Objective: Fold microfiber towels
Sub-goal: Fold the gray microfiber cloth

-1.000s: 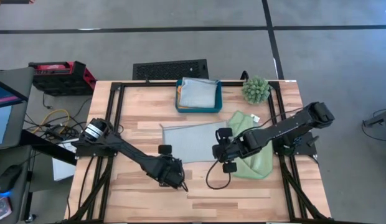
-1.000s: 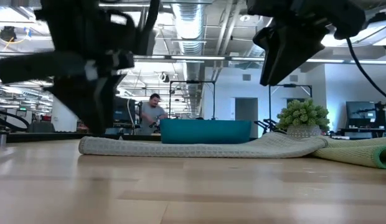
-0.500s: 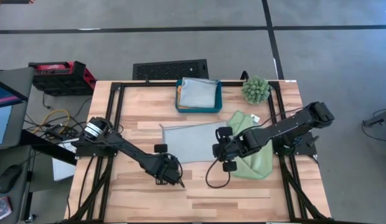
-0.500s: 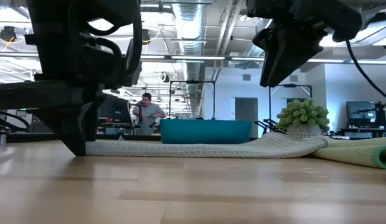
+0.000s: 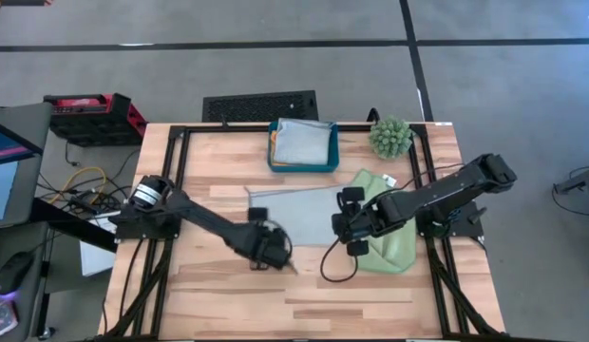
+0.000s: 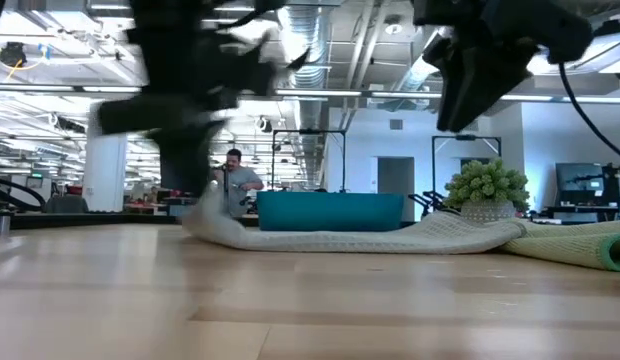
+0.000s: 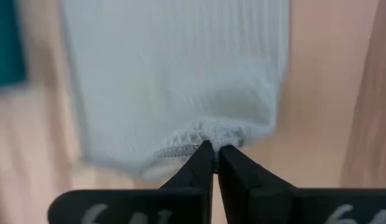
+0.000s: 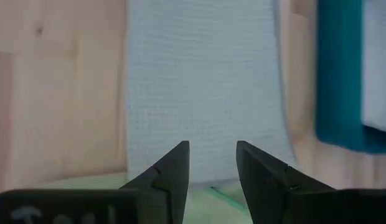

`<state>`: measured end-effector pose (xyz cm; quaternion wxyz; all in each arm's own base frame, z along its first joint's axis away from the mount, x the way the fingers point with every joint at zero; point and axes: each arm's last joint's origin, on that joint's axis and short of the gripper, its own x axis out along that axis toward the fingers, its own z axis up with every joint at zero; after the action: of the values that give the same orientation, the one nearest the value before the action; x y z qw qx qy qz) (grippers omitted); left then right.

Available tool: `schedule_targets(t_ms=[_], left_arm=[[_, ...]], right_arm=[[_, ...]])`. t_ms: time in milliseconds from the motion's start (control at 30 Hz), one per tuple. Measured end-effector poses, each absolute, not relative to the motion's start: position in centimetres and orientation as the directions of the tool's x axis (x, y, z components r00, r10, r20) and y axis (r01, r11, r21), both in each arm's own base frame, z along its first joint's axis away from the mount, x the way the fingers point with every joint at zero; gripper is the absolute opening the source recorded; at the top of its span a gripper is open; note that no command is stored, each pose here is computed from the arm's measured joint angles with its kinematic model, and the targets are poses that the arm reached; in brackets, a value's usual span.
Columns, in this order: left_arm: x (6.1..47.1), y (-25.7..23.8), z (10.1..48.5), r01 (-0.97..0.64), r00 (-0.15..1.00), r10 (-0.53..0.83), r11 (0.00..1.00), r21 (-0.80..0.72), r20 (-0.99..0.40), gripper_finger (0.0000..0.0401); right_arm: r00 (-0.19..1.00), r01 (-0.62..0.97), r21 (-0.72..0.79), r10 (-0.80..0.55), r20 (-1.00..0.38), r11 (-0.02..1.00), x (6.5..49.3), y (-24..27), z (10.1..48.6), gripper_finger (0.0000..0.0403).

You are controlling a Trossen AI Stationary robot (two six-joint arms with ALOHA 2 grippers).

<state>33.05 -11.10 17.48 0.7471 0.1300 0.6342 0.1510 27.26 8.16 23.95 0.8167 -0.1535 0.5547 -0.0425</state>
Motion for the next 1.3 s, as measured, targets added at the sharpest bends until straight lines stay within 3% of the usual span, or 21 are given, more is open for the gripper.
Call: schedule_targets(t_ms=[133, 300, 667, 967, 1300], left_arm=[[35.4, -9.4, 19.7, 0.001, 0.227, 0.379, 0.921, 0.389, -0.897, 0.0002], [38.6, -6.1, 20.8, 0.041, 0.402, 0.313, 0.933, 0.359, -0.860, 0.0001], [42.8, -2.6, 22.6, 0.012, 0.711, 0.280, 0.912, 0.409, -0.645, 0.0000], [45.1, -2.4, 19.9, 0.044, 0.762, 0.253, 0.898, 0.438, -0.595, 0.0000], [47.2, -2.8, 21.8, 0.103, 0.821, 0.172, 0.894, 0.437, -0.545, 0.0000]], right_arm=[[0.387, -0.070, -0.307, -0.258, -0.885, 0.949, 26.2, 7.7, 25.1, 0.0154], [0.423, -0.043, -0.312, -0.265, -0.866, 0.949, 25.1, 7.3, 26.6, 0.0154], [0.476, -0.011, -0.286, -0.246, -0.844, 0.958, 22.8, 6.5, 29.1, 0.0154], [0.480, -0.003, -0.280, -0.245, -0.842, 0.960, 21.9, 6.3, 29.7, 0.0154], [0.478, 0.003, -0.279, -0.246, -0.843, 0.960, 21.9, 6.2, 29.7, 0.0154]])
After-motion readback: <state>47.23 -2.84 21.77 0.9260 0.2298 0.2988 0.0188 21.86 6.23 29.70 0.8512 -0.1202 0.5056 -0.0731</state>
